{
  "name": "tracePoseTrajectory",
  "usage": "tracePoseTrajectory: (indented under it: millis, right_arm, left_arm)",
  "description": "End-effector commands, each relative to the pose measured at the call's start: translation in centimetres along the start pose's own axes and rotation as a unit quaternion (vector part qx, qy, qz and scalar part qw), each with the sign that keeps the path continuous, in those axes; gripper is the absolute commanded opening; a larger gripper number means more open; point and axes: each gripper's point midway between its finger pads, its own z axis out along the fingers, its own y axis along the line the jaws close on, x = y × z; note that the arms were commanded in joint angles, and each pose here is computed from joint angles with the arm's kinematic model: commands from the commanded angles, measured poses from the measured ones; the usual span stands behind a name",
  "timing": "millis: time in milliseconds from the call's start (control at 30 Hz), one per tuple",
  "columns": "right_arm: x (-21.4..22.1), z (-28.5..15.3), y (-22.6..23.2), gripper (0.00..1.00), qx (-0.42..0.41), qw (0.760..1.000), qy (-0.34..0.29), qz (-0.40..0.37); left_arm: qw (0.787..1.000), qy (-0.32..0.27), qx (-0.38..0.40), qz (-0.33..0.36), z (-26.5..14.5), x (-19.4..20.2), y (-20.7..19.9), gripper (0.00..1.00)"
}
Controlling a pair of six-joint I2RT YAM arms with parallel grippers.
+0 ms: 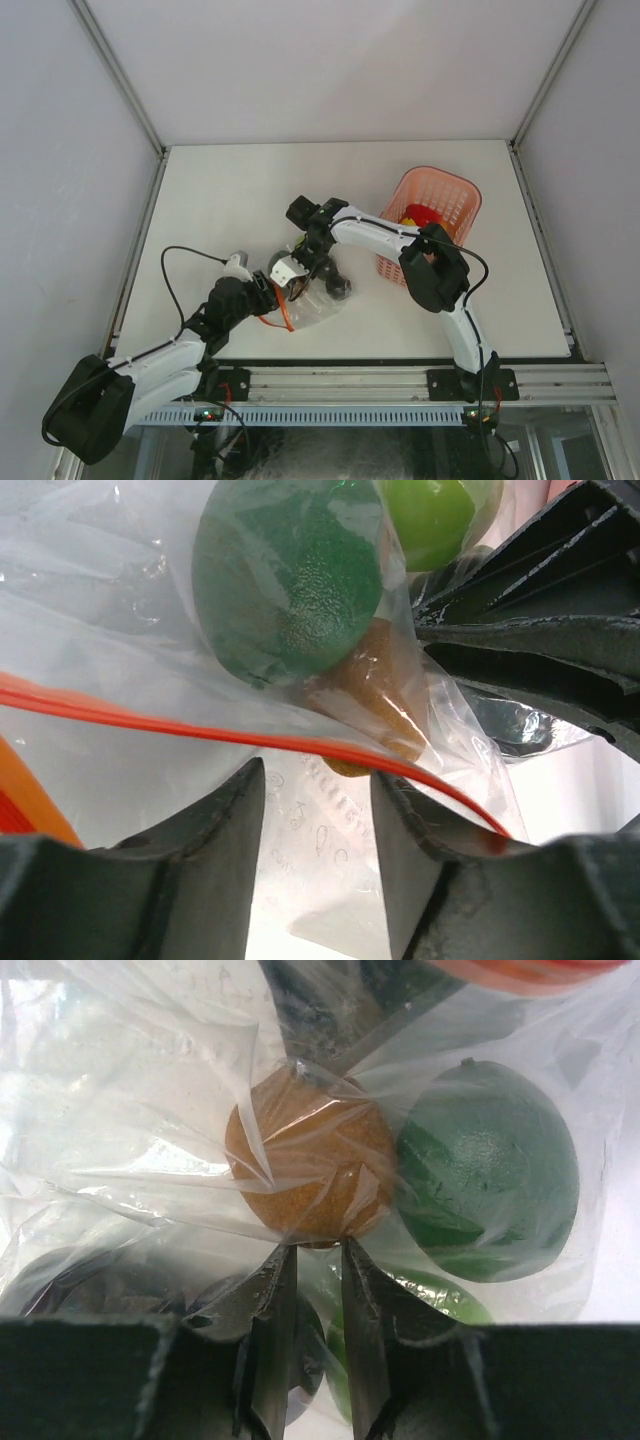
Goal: Open the zip-top bag and remove the fake food
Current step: Pick up the fake fruit from the zipper food storage bag.
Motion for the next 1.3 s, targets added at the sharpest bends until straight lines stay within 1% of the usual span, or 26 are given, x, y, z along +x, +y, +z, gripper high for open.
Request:
tracePoseTrajectory:
  millis: [0,67,167,333,567,733,867,1133,1267]
  right_arm:
    - [-0.9,0.9,0.4,0.21,-0.009,1.0,-0.017,0.0]
    - [-1.0,1.0,0.6,0.2,-0.011,1.0,-0.021,0.003]
    - [-1.2,1.1,0.7,0.18,-0.012,1.0,-0.027,0.004]
    - [-1.9,1.2,0.7,0.14,-0.014,0.999,-0.039,0.004]
    - [-2.7,1.0,0.5,0.13,-0.009,0.999,-0.052,0.009]
    - [-3.3,0.8,0.5,0.13,-0.008,0.998,-0.064,0.013]
    - [-3.7,0.9,0.5,0.12,-0.008,0.997,-0.073,0.016]
    - [-4.7,0.9,0.6,0.12,-0.011,0.995,-0.092,0.025]
    - [-5.0,0.7,0.5,0.12,-0.01,0.994,-0.103,0.031]
  left_arm:
    - [1.0,-0.021,0.007,0.01,0.1,-0.6,-0.1,0.55]
    - [1.0,-0.021,0.004,0.01,0.1,-0.5,0.1,0.6]
    - [1.0,-0.019,0.002,0.011,0.2,-0.5,0.1,0.63]
    - [1.0,-0.019,0.02,0.011,0.2,-0.6,-0.6,0.64]
    - [0.999,-0.022,0.049,0.007,-0.1,-0.7,-1.7,0.64]
    - [0.998,-0.034,0.057,-0.005,-0.5,-1.1,-2.0,0.68]
    - [0.998,-0.036,0.044,-0.008,-0.2,-1.2,-1.6,0.7]
    - [0.999,-0.033,0.036,-0.021,0.5,-1.3,-1.6,0.7]
    - [0.999,-0.036,0.02,-0.026,0.8,-1.4,-1.0,0.7]
